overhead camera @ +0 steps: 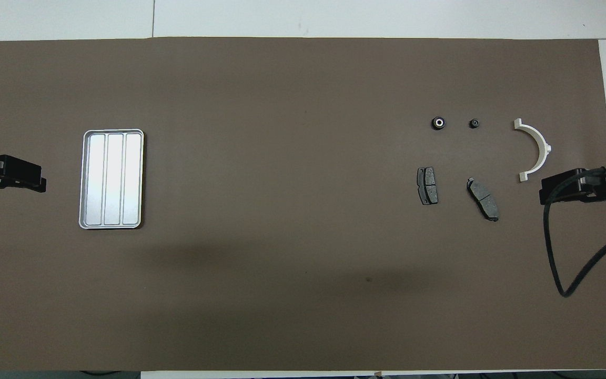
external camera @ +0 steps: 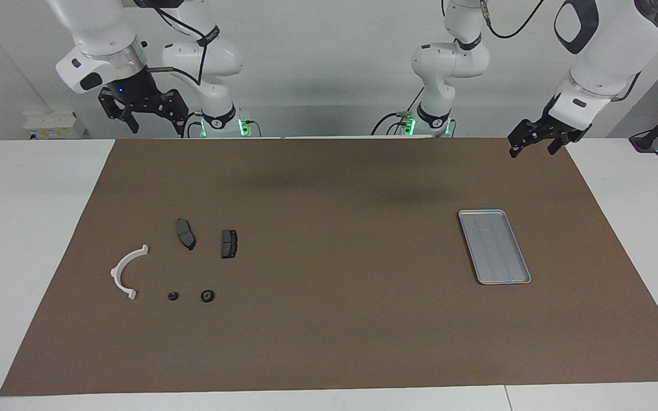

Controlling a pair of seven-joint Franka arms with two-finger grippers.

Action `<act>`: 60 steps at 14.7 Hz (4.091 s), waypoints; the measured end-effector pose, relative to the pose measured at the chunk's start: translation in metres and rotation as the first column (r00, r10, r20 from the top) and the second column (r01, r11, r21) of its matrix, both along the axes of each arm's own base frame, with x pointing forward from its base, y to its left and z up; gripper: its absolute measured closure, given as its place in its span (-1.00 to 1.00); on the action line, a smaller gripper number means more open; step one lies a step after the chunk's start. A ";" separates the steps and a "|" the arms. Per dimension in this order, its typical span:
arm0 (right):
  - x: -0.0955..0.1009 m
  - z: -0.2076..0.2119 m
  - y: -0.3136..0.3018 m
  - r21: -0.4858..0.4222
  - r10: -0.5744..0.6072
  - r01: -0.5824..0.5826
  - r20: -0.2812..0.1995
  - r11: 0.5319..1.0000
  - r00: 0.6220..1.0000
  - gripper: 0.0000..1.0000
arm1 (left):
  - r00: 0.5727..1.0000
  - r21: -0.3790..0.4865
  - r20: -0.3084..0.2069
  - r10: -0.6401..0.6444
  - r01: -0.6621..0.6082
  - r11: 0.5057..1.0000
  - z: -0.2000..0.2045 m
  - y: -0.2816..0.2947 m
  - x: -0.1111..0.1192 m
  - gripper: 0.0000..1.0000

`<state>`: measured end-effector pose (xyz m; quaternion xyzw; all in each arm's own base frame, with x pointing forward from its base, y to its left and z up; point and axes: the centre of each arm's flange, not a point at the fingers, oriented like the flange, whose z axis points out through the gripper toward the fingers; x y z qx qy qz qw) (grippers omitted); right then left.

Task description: Pick bearing gear from pile to tray

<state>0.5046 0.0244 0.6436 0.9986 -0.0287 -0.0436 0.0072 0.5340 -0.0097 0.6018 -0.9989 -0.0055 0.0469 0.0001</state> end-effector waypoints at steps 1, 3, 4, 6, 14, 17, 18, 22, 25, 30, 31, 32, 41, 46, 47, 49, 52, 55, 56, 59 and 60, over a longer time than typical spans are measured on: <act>0.000 0.000 -0.001 0.000 -0.001 0.001 0.000 1.000 1.000 -1.00 | 1.000 0.000 0.000 0.000 0.000 1.000 0.000 0.000 0.000 -1.00; 0.000 0.000 -0.002 0.000 -0.005 0.005 0.000 1.000 1.000 -1.00 | 1.000 0.000 0.000 0.000 0.000 1.000 0.000 0.000 0.000 -1.00; 0.000 0.000 -0.003 0.000 -0.006 0.006 0.000 1.000 1.000 -1.00 | 1.000 0.000 0.000 0.000 0.000 1.000 0.000 0.000 0.000 -1.00; 0.000 0.000 -0.003 0.000 -0.007 0.007 0.000 1.000 1.000 -1.00 | 1.000 0.000 0.000 0.000 0.000 1.000 0.000 0.000 0.000 -1.00; -0.001 0.004 -0.014 0.002 -0.027 0.027 0.008 1.000 1.000 -1.00 | 1.000 0.000 0.000 0.000 0.000 1.000 0.000 0.000 0.000 -1.00; -0.002 0.005 -0.017 0.002 -0.032 0.032 0.009 0.999 0.999 -1.00 | 1.000 0.000 0.000 0.000 0.000 1.000 0.000 0.000 0.000 -1.00; -0.002 0.005 -0.019 0.003 -0.035 0.035 0.010 0.999 0.999 -1.00 | 1.000 0.000 0.000 0.000 0.000 1.000 0.000 0.000 0.000 -1.00; 0.001 0.005 -0.021 0.004 -0.039 0.039 0.028 0.999 0.999 -1.00 | 1.000 0.000 0.000 0.000 0.000 1.000 0.000 0.000 0.000 -1.00; 0.013 -0.010 -0.021 0.007 -0.039 0.038 0.081 0.999 0.996 -1.00 | 1.000 0.000 0.000 0.000 0.000 1.000 0.000 0.000 0.000 -1.00; 0.058 -0.101 -0.018 0.007 -0.034 0.034 0.093 0.999 0.995 -1.00 | 1.000 0.000 0.000 0.000 0.000 1.000 0.000 0.000 0.000 -1.00; 0.072 -0.124 -0.016 0.008 -0.031 0.031 0.099 0.999 0.995 -1.00 | 1.000 0.000 0.000 0.000 0.000 1.000 0.000 0.000 0.000 -1.00; 0.087 -0.149 -0.014 0.009 -0.028 0.027 0.106 1.000 0.994 -1.00 | 1.000 0.000 0.000 0.000 0.000 1.000 0.000 0.000 0.000 -1.00; 0.166 -0.308 0.034 0.022 -0.148 0.147 0.138 0.989 0.979 -1.00 | 1.000 0.000 0.000 0.000 0.000 1.000 0.000 0.000 0.000 -1.00; 0.197 -0.354 0.047 0.018 -0.266 0.265 0.120 0.964 0.957 -1.00 | 1.000 0.000 0.000 0.000 0.000 1.000 0.000 0.000 0.000 -1.00; 0.200 -0.361 0.050 0.016 -0.279 0.279 0.117 0.960 0.953 -1.00 | 1.000 0.000 0.000 0.000 0.000 1.000 0.000 0.000 0.000 -1.00; 0.204 -0.367 0.051 0.015 -0.293 0.293 0.116 0.956 0.949 -1.00 | 1.000 0.000 0.000 0.000 0.000 1.000 0.000 0.000 0.000 -1.00; 0.206 -0.364 0.049 0.017 -0.296 0.296 0.123 0.955 0.947 -0.99 | 1.000 0.000 0.000 0.000 0.000 1.000 0.000 0.000 0.000 -1.00; 0.207 -0.363 0.049 0.019 -0.297 0.297 0.126 0.955 0.947 -0.98 | 1.000 0.000 0.000 0.000 0.000 1.000 0.000 0.000 0.000 -1.00; 0.208 -0.362 0.049 0.019 -0.297 0.297 0.127 0.955 0.946 -0.91 | 1.000 0.000 0.000 0.000 0.000 1.000 0.000 0.000 0.000 -1.00; 0.211 -0.360 0.044 0.029 -0.307 0.306 0.150 0.952 0.940 -0.39 | 1.000 0.000 0.000 0.000 0.000 1.000 0.000 0.000 0.000 -1.00; 0.211 -0.360 0.042 0.031 -0.309 0.308 0.155 0.951 0.938 -0.39 | 1.000 0.000 0.000 0.000 0.000 1.000 0.000 0.000 0.000 -1.00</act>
